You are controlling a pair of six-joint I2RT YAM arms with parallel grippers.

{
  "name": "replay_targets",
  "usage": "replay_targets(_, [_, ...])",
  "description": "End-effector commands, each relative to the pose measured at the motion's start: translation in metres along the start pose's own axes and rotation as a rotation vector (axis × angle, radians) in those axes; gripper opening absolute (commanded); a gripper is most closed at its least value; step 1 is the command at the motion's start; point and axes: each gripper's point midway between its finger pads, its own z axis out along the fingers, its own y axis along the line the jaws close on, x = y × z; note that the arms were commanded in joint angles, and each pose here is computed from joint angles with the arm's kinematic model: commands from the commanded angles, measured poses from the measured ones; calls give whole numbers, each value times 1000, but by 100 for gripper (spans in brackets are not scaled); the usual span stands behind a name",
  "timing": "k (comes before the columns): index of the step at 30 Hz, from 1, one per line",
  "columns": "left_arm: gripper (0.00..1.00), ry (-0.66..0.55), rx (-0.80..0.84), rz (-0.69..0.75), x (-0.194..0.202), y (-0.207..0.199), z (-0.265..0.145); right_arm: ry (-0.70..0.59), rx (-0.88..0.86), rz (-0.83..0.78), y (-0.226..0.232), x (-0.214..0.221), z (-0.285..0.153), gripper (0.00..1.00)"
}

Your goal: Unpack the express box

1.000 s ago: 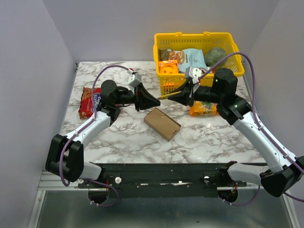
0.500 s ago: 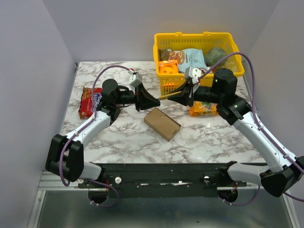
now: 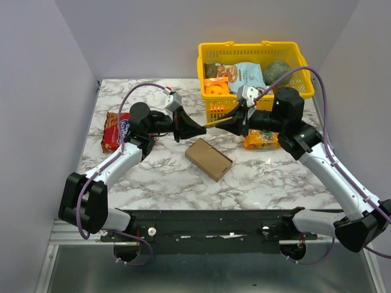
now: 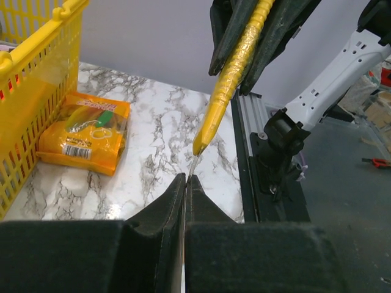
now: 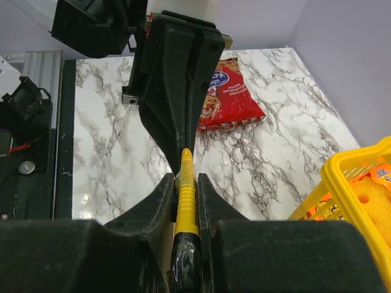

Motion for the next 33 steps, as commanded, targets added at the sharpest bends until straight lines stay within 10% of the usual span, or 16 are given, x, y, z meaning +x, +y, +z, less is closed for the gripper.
replay_targets(1, [0,5,12,14,-1,0,0,15,5,11,-2,3,0,1])
replay_targets(19, [0,372,-97,-39,108,23,-101,-11,29,-65,-6,-18,-19,0])
replay_targets(27, [7,381,-33,-20,90,17,-101,9,35,-49,-9,-10,-17,1])
replay_targets(33, [15,321,-586,50,71,97,-102,69,197,64,-33,5,-22,0])
